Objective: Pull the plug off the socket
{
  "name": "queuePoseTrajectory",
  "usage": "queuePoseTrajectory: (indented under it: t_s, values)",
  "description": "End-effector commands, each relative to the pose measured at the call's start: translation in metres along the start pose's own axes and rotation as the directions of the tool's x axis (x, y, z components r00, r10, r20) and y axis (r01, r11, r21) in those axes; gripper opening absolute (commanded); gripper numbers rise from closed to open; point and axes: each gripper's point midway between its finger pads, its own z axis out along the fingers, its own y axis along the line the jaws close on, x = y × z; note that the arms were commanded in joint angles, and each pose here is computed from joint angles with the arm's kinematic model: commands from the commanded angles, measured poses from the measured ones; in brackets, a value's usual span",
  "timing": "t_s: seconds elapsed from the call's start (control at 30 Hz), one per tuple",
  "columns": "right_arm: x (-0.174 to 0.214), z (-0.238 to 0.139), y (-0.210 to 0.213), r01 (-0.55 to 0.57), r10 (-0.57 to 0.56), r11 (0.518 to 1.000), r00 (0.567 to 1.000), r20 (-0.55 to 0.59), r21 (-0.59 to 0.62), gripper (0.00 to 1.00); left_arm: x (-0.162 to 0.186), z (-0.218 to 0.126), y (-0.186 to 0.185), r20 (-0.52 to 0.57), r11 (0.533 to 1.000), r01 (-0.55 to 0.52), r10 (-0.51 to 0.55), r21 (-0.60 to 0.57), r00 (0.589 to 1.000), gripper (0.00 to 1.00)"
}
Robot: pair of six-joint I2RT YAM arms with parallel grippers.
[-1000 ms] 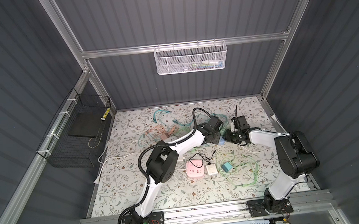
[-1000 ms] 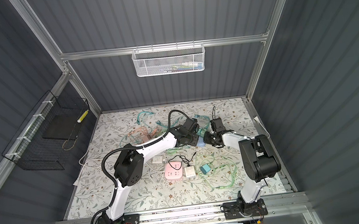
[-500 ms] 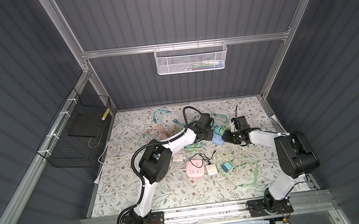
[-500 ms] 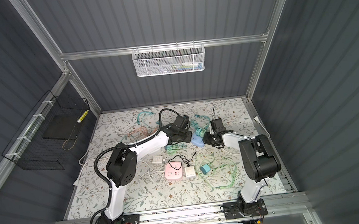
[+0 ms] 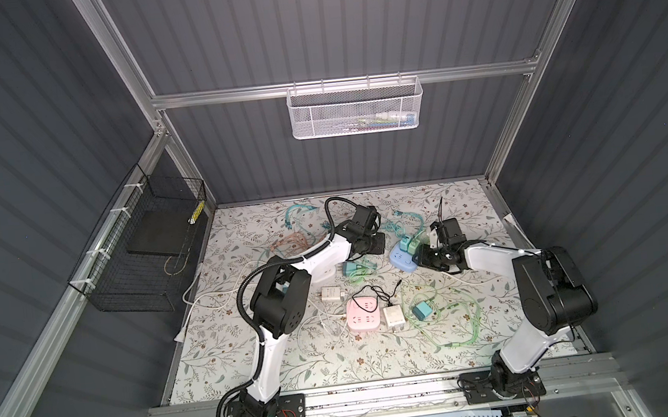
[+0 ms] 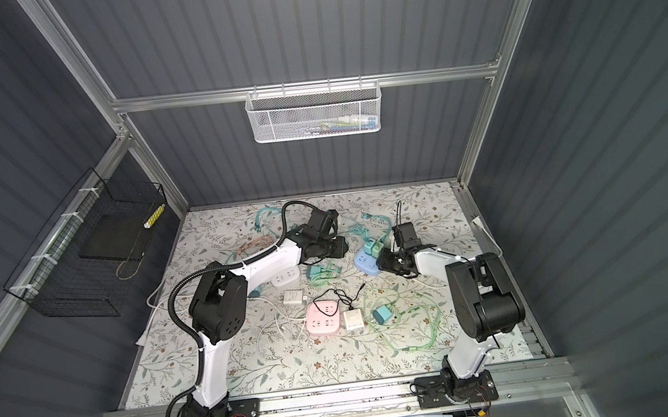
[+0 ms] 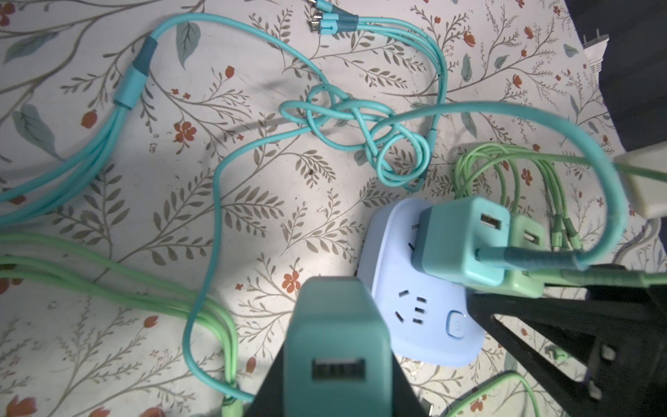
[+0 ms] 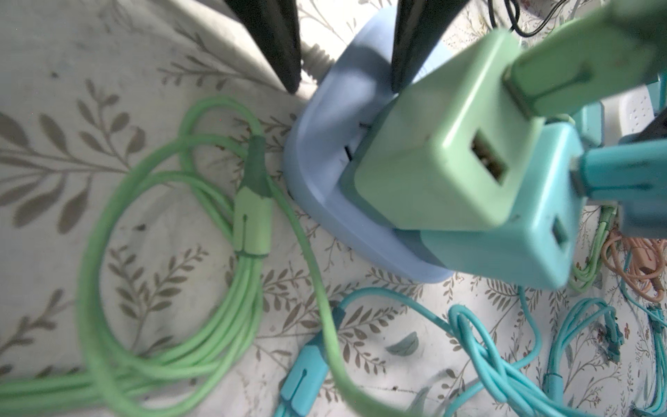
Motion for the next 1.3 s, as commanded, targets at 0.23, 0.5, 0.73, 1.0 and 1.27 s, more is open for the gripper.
queuePoseTrajectory:
  t_s: [0.23,0.5,0.73,1.0,1.27]
  values:
    - [0.012,-0.008,-0.004,-0.002,0.002,1.0,1.0,-0.028,0.01,0.43,0.013,0.014,-0.018,-0.074,0.991,0.031,-0.022,0.128,0.997,0.01]
    - [0.01,-0.016,-0.007,0.001,-0.001,1.0,1.0,-0.012,0.017,0.45,0.017,0.02,-0.007,-0.088,0.985,0.084,-0.071,0.149,0.994,0.02]
    - [0.01,-0.024,-0.009,0.014,-0.014,1.0,1.0,-0.007,0.012,0.48,0.015,0.026,-0.003,-0.114,0.986,0.067,-0.049,0.156,0.992,0.02]
    - [0.005,-0.035,-0.005,0.026,-0.026,1.0,1.0,0.018,-0.003,0.53,0.025,0.035,0.003,-0.144,0.986,0.072,-0.05,0.149,0.988,0.07]
    - [0.002,-0.048,-0.008,0.061,-0.062,0.998,0.997,0.043,0.02,0.58,0.033,0.038,-0.002,-0.192,0.969,0.117,-0.076,0.217,0.979,0.29]
